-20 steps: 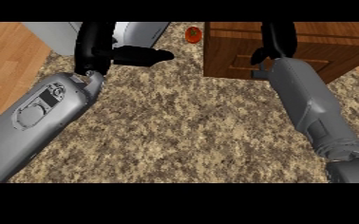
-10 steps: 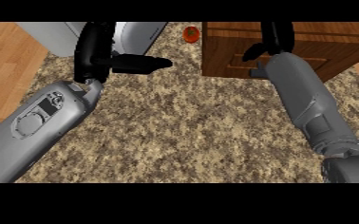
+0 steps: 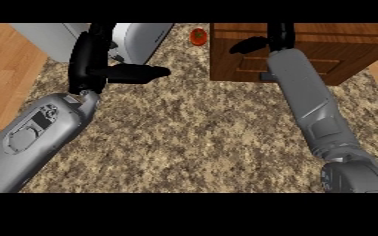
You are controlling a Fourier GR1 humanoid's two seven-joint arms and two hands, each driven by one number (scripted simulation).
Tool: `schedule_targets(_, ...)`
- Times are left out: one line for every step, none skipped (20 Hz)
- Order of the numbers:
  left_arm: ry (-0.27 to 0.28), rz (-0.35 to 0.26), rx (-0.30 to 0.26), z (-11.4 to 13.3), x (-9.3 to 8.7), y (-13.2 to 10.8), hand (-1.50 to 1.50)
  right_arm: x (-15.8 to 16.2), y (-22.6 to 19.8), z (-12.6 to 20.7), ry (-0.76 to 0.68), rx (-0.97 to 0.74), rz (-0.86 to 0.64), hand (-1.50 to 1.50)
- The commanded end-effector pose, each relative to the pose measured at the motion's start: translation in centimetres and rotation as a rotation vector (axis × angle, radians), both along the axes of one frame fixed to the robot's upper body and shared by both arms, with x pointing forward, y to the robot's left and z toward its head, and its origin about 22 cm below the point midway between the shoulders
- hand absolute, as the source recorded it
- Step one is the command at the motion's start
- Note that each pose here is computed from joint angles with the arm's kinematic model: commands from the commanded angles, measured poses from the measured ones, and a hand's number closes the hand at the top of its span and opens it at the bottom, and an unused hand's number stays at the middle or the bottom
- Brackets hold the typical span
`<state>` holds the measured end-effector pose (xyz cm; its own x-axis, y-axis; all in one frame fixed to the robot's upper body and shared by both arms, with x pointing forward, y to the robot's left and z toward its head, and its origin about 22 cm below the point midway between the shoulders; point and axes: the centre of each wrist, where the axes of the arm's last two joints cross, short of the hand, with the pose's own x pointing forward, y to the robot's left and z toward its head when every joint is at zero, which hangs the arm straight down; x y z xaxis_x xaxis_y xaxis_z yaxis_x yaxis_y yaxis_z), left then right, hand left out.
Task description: Pick up the can, place it into the drawer and close the drawer
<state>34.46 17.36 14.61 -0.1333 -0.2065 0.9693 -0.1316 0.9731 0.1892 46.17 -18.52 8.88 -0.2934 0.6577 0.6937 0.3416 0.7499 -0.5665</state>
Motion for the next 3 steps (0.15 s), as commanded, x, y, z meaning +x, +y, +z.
schedule_targets(-0.004, 0.018, -0.009, 0.9, 0.3, 1.0, -1.5, 0.9, 1.6, 3.0, -0.053, 0.2, 0.026, -1.5)
schedule_targets(0.008, -0.004, -0.01, -0.4, -0.6, 1.2, -1.5, 0.6, 2.5, 2.2, -0.037, 0.206, 0.022, -1.5)
schedule_targets(-0.021, 0.007, 0.001, 0.0, -1.2, 0.7, -1.5, 1.0, 0.9, 3.5, -0.031, 0.202, 0.023, -1.5)
